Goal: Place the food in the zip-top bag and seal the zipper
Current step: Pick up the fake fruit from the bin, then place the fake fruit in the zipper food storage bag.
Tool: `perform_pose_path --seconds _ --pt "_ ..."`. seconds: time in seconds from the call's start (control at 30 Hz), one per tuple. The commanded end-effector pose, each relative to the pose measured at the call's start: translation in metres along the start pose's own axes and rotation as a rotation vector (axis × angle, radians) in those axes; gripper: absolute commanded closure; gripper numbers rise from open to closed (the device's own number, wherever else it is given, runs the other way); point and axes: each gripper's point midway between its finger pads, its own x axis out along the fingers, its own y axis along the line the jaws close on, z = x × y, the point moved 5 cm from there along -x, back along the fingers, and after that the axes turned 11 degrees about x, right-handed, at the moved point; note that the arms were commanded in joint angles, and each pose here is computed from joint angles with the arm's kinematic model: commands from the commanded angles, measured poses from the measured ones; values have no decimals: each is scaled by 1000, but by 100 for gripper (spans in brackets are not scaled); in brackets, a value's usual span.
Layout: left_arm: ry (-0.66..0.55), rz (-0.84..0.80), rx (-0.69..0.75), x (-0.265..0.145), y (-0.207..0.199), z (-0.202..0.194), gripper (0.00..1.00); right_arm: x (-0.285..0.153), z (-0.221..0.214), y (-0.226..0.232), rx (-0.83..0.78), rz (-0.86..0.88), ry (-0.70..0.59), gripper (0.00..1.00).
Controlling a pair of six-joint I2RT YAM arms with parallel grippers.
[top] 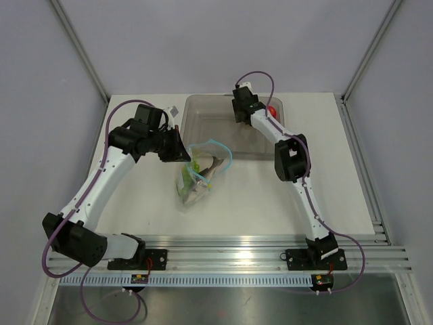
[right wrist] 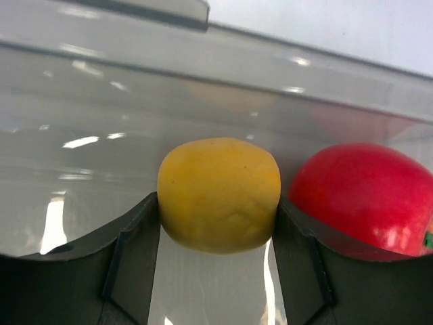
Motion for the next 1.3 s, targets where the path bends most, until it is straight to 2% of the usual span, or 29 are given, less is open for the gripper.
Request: perform_pose_path --seconds 0.0,0.07,0.1,0.17,0.2,0.23,0.3,0.4,0.63,0.77,0.9,1.2,1.27 --pt "-42 -1 36 -5 -3 10 100 -53 60 3 93 133 -119 55" --pt "-42 1 42 -6 -3 12 100 -68 62 7 109 200 -108 57" --pt "-45 1 45 -6 -4 12 100 -91 80 7 127 262 -135 58" --pt "-46 3 45 -6 -3 12 100 -106 75 5 150 300 -111 58" --pt "-49 2 47 -7 -4 13 100 -135 93 3 172 361 -149 59" --pt "-48 4 45 -7 -3 12 100 -141 82 2 173 384 -115 59" --pt "-42 6 45 -6 -2 10 100 -183 95 0 192 491 -131 59" --pt "-51 -5 43 -6 -4 10 100 -234 85 0 151 667 -86 57" --pt "-101 16 40 -12 -6 20 100 -333 39 12 102 867 -4 55" --pt "-110 10 40 -12 -6 22 100 -395 22 26 45 978 -6 54" --pt "-110 -6 36 -10 -8 22 100 -410 -2 48 3 1018 68 52" --pt "-118 -30 32 -12 -11 21 100 -398 -29 81 -27 1059 186 51" --pt "-119 -34 33 -13 -12 20 100 -393 -32 85 -28 1051 203 27"
